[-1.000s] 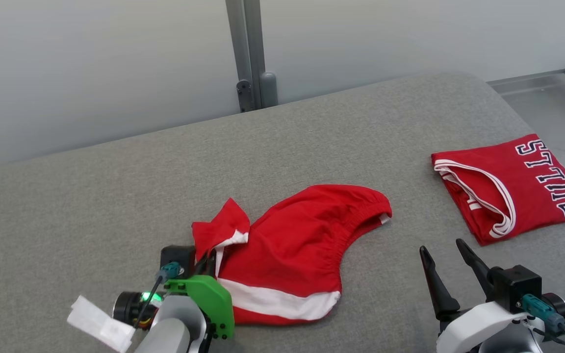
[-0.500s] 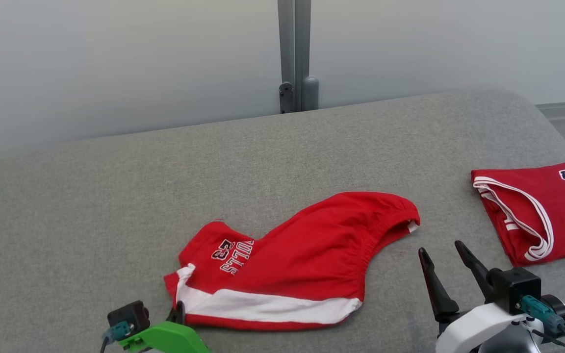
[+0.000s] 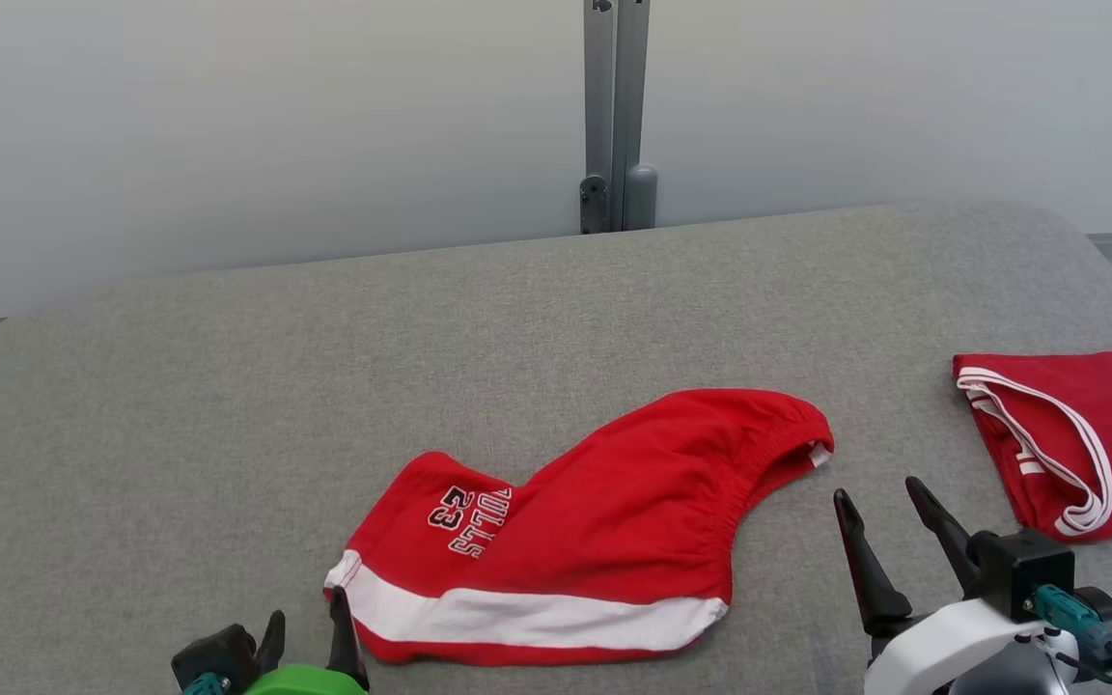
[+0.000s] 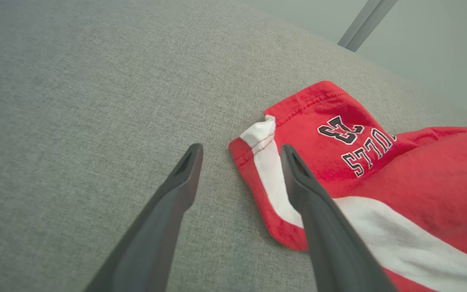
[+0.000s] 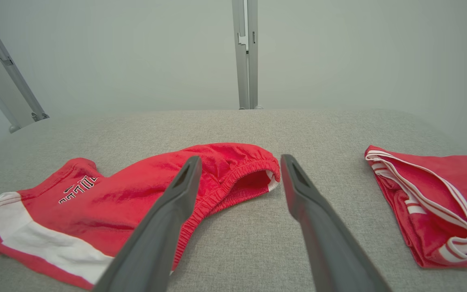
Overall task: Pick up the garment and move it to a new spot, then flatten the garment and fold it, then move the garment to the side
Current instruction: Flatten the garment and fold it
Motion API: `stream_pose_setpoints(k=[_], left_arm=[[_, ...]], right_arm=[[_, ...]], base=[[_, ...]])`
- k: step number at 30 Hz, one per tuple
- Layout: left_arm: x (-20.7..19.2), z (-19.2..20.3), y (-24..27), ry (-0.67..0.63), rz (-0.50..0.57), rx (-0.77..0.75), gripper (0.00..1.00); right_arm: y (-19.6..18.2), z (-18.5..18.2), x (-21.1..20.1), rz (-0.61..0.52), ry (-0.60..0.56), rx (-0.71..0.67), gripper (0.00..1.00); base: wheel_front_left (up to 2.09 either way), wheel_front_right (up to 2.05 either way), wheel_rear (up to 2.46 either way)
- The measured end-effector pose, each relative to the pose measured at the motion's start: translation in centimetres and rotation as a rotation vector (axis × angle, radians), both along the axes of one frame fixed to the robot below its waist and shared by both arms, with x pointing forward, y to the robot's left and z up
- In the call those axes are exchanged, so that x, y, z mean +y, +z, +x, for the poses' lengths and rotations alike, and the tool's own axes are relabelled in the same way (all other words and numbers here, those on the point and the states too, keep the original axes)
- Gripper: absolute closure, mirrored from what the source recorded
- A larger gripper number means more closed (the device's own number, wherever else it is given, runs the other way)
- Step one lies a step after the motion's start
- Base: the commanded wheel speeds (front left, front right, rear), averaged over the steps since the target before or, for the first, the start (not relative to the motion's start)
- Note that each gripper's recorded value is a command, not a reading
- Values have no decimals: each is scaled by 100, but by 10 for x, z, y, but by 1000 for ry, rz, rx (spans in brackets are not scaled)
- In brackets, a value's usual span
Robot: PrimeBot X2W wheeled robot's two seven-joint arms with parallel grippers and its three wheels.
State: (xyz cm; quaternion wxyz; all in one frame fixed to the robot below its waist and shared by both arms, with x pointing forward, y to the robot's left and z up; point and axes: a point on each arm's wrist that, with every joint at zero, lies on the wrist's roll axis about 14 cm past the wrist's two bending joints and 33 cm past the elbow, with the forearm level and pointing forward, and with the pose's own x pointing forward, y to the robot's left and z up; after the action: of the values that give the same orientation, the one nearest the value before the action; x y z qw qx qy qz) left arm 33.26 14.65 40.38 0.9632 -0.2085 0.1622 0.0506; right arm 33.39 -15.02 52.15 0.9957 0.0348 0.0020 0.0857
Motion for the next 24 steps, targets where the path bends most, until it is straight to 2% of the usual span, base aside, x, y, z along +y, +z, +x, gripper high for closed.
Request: stream_pose_setpoints(k=[9, 17, 24], left_arm=[[16, 7, 73, -108, 216, -295, 0], [32, -14, 104, -99, 266, -420, 0], [40, -31, 92, -81, 271, -395, 0]], right_arm=[[-1, -1, -1, 4, -2, -2, 0], [-12, -10, -3, 29, -13, 16, 0], [-25, -16, -4, 15, -16, 12, 0]], base=[[0, 0, 0], [0, 0, 0], [0, 0, 0]])
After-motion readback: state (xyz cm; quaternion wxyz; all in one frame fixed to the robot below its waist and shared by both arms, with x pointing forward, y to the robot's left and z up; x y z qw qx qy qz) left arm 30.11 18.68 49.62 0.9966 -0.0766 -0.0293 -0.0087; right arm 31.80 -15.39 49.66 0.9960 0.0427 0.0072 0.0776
